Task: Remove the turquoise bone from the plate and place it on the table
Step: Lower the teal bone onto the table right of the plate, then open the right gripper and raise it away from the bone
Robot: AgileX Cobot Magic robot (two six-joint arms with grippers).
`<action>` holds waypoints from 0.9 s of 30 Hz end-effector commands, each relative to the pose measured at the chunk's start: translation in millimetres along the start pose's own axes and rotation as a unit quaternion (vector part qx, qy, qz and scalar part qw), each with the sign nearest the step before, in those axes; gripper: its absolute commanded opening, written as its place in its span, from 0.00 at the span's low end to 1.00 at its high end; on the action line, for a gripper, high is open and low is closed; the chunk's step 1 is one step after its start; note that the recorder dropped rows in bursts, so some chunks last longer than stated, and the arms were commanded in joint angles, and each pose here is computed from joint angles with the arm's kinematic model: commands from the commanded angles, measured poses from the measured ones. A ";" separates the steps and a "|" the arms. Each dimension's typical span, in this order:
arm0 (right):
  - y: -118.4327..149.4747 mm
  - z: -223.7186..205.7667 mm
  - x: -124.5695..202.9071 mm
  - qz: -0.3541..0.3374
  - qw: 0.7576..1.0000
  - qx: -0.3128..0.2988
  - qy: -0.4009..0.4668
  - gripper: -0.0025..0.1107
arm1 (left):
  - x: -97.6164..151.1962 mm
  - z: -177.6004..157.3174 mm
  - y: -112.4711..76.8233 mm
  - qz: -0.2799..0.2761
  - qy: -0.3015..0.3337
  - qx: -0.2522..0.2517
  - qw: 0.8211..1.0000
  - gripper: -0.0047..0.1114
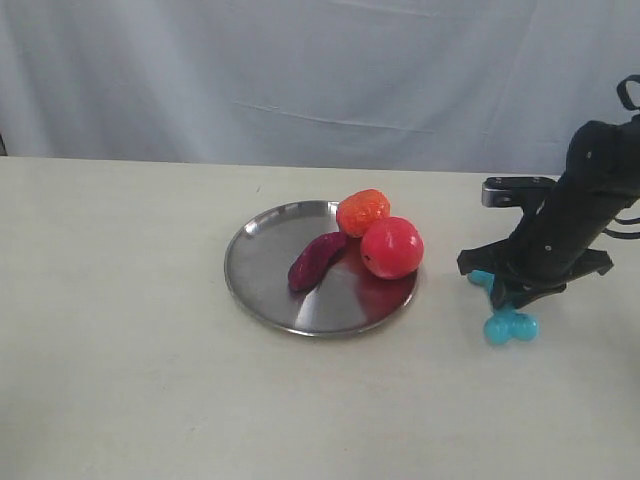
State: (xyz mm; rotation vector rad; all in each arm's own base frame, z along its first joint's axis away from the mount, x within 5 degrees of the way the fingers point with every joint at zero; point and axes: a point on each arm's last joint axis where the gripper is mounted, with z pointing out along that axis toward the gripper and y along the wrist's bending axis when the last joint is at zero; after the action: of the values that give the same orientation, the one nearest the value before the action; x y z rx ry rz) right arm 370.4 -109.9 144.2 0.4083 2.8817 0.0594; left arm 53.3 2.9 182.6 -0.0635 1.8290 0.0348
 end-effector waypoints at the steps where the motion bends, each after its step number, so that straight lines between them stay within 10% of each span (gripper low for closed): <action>1: 1.8 -1.0 -6.4 0.008 0.999 -0.010 -0.030 0.03 | 0.3 0.2 -0.4 -0.002 -0.002 0.004 1.000 0.04; 5: 1.9 -1.0 -5.7 0.008 1.000 -0.010 -0.026 0.47 | 0.3 0.2 -0.4 -0.002 -0.002 0.004 1.000 0.04; 8: 1.9 -1.0 -5.4 0.009 1.000 -0.010 -0.025 0.57 | 0.3 0.2 -0.4 -0.002 -0.002 0.004 1.000 0.04; 22: 26.5 -131.5 -3.1 -0.023 0.982 -0.013 -0.185 0.03 | 0.3 0.2 -0.4 -0.002 -0.002 0.004 1.000 0.04; 27: 50.2 -226.0 21.0 -0.061 0.937 -0.010 -0.343 0.02 | 0.3 0.2 -0.4 -0.002 -0.002 0.004 1.000 0.04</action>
State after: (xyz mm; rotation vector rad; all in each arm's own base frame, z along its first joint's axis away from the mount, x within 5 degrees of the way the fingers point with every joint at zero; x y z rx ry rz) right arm 334.9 -71.0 316.9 0.2402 2.3748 -0.0231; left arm 53.3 2.9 182.6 -0.0635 1.8290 0.0348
